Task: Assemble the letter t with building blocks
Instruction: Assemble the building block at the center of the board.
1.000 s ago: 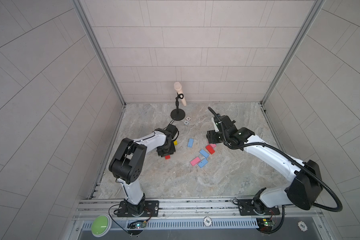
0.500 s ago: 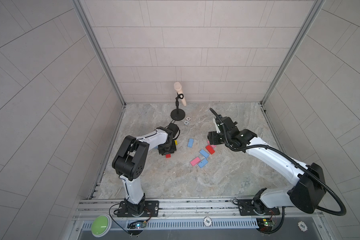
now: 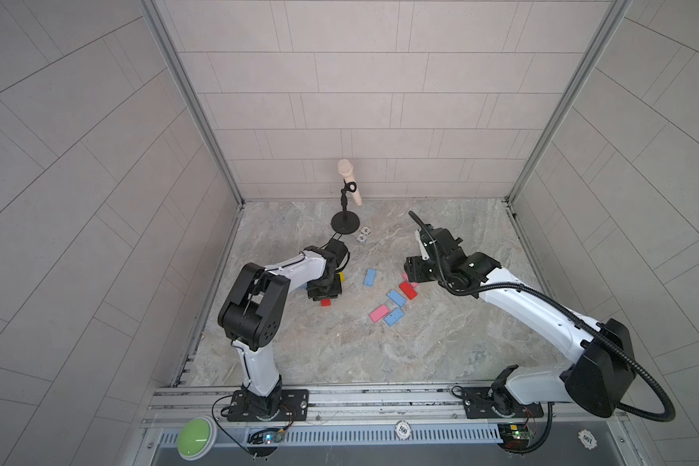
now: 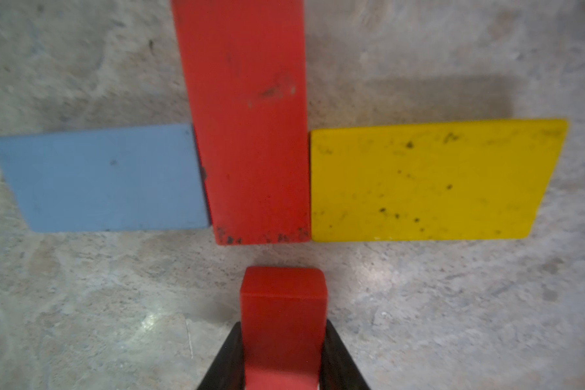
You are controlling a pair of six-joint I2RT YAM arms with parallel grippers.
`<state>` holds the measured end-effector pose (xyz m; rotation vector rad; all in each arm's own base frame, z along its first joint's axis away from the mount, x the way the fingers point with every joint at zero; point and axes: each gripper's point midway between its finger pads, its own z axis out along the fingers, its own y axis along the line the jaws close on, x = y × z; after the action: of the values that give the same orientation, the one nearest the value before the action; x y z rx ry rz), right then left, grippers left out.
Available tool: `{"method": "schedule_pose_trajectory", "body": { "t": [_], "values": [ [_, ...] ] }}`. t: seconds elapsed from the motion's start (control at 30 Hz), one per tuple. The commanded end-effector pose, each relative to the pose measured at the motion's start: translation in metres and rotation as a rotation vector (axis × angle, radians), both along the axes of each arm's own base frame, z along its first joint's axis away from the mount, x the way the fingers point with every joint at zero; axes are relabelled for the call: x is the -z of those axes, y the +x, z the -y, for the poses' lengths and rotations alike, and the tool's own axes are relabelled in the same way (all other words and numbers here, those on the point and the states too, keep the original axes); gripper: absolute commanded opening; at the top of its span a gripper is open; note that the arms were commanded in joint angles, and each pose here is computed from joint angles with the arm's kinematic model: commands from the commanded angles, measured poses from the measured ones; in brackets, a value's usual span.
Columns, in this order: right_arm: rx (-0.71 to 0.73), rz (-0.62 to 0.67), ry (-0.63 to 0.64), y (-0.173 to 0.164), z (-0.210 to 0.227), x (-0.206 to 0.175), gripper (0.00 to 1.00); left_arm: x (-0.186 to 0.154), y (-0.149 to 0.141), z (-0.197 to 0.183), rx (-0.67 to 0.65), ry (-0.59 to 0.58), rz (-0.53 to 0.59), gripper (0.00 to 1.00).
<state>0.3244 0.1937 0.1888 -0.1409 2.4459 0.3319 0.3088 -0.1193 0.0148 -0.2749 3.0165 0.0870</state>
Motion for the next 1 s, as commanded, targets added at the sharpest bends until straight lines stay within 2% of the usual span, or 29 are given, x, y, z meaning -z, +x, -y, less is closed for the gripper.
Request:
{"method": "schedule_pose_trajectory", "body": {
  "t": [0.0, 0.33, 0.57, 0.97],
  "values": [
    [0.033, 0.022, 0.012, -0.0010, 0.0063, -0.0081, 0.69, 0.0043, -0.0041, -0.0145, -0.001, 0.054, -0.028, 0.36],
    [0.037, 0.019, 0.020, -0.0001, 0.0055, -0.0073, 0.69, 0.0022, -0.0011, -0.0093, -0.013, 0.018, -0.008, 0.46],
    [0.039, 0.013, 0.016, -0.0007, 0.0058, -0.0052, 0.69, 0.0010, 0.0005, -0.0064, -0.023, -0.001, 0.004, 0.40],
    [0.042, 0.007, 0.010, 0.0018, 0.0048, -0.0040, 0.69, 0.0040, 0.0042, -0.0063, -0.024, 0.008, -0.001, 0.38]
  ]
}}
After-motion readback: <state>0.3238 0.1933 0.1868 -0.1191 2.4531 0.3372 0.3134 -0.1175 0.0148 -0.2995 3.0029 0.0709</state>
